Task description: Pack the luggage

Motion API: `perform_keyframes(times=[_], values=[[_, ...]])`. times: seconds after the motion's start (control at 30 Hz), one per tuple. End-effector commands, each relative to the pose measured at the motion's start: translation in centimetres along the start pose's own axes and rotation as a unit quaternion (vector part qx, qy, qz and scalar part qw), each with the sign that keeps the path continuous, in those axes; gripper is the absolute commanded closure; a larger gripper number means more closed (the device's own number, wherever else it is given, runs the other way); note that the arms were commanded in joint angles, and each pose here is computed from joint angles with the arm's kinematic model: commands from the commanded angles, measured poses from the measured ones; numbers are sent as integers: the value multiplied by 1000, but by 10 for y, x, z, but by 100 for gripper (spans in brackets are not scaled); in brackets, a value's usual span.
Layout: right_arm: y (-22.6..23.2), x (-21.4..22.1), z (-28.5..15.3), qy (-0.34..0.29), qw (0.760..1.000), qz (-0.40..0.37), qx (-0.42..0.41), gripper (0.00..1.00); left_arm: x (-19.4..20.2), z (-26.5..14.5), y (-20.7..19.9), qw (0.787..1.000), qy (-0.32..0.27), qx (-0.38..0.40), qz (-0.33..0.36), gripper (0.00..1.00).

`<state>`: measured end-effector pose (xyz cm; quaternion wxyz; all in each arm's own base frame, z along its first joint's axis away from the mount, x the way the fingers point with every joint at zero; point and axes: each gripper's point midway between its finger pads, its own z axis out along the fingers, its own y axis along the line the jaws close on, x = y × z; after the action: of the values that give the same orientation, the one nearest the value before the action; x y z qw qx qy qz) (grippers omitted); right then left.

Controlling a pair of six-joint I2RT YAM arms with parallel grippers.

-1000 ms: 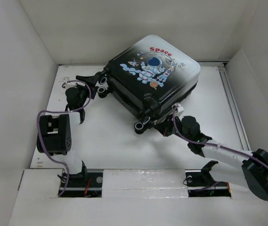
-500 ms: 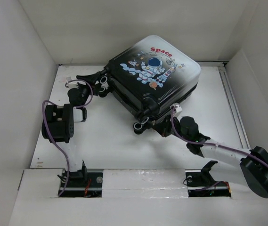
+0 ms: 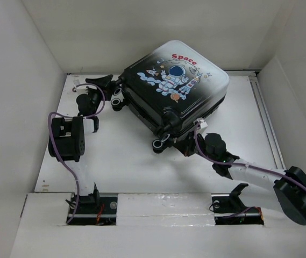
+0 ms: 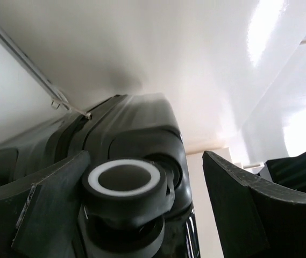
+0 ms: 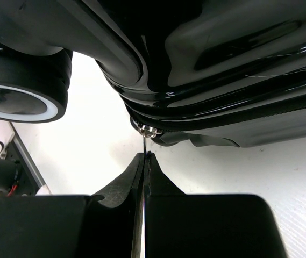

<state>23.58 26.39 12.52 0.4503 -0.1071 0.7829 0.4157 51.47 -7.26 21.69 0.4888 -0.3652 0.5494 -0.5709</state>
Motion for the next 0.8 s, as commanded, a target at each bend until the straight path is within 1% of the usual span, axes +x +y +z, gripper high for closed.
perform_keyframes(times=[0.0,0.03,0.07,0.1,0.13,0.17,0.2,0.23,0.47,0.6,0.67,0.73,0.77], values=[[42,-6,1,4,997,-14,-80,100,-10,11,-34,998,-11,49,25,19],[45,-4,1,7,996,-15,-85,100,-12,15,-31,999,-11,47,24,19],[45,-4,1,7,996,-15,-85,100,-12,18,-26,999,-11,40,22,23],[45,-4,1,7,996,-15,-85,100,-11,19,-30,999,-4,46,24,25],[44,-5,1,5,997,-15,-81,100,-8,19,-23,999,2,40,22,27],[44,-5,1,5,997,-10,-81,100,-9,21,-27,999,1,45,24,29],[44,-5,1,5,997,-10,-81,100,-9,22,-20,999,2,36,21,29],[44,-5,1,5,997,-10,-81,100,-9,22,-20,999,2,36,21,31],[44,-5,1,5,997,-10,-81,100,7,27,-11,999,18,24,14,33],[43,-6,2,2,997,-10,-76,100,6,31,-5,1000,18,19,17,40],[45,-9,1,-2,997,-11,-79,100,5,34,0,1000,19,13,15,56],[47,-12,-1,-7,997,-12,-82,100,4,34,5,1000,15,7,9,68],[47,-12,-1,-7,997,-12,-82,100,4,34,3,1000,14,11,5,87]])
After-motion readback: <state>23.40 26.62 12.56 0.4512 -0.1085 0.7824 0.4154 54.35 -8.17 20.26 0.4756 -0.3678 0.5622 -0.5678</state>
